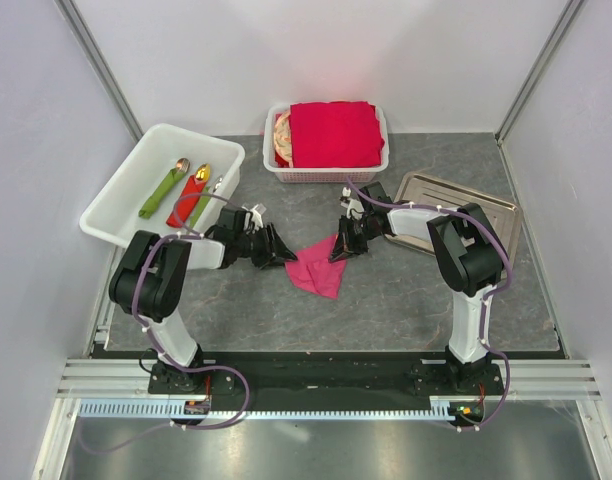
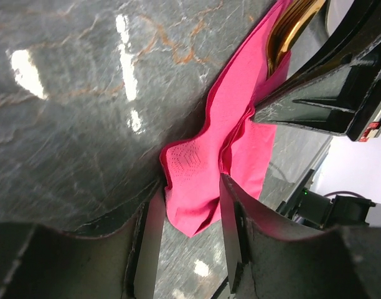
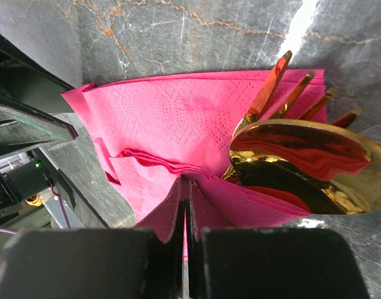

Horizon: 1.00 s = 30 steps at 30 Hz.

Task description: Place the utensils on the paper napkin and roll it up

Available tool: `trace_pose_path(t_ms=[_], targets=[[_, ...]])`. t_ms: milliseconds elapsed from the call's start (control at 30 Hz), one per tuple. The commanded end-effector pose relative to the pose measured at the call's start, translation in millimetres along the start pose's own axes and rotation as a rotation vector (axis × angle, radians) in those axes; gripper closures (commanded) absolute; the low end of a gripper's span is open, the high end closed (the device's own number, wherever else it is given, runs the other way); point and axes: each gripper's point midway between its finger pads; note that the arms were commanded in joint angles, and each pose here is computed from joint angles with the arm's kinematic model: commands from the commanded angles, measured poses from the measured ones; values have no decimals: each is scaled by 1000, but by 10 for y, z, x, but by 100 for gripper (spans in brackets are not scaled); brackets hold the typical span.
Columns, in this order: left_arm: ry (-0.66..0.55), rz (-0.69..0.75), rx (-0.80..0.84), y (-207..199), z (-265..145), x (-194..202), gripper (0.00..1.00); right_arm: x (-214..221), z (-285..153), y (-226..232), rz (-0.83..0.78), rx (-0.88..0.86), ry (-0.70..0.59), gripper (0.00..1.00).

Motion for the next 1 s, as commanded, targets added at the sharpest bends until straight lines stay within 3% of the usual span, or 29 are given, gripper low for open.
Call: trace_pose_path(t_ms=[0, 200, 333, 467, 500, 600, 700, 867, 967], targets=[[33, -30, -58, 188, 92, 77, 53, 56, 137, -410, -2, 142, 7, 100], [26, 6, -69, 151, 27, 34, 63, 51, 149, -424, 0, 146, 8, 100], [28, 37, -77, 110, -53, 30, 78, 57, 156, -443, 2, 151, 9, 100], [27, 53, -91, 97, -113, 36, 88, 59, 153, -454, 3, 152, 7, 100], [15, 61, -119, 127, -136, 12, 89, 58, 150, -447, 2, 150, 7, 100], [55, 62, -196, 267, -164, 79, 73, 54, 149, -446, -1, 150, 4, 100], [79, 62, -173, 269, -124, 125, 66, 59, 156, -443, 1, 149, 6, 100], [106, 67, -93, 182, -35, 119, 67, 52, 153, -450, 4, 151, 3, 100], [86, 89, -68, 117, -51, 65, 77, 56, 160, -449, 5, 151, 4, 100]])
Point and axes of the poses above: each gripper's point midway between its finger pads, its own z axis out along the fingers, its own y axis along the line the jaws close on, x = y × z, and after that the axes turned 13 degrees about z, right-handed
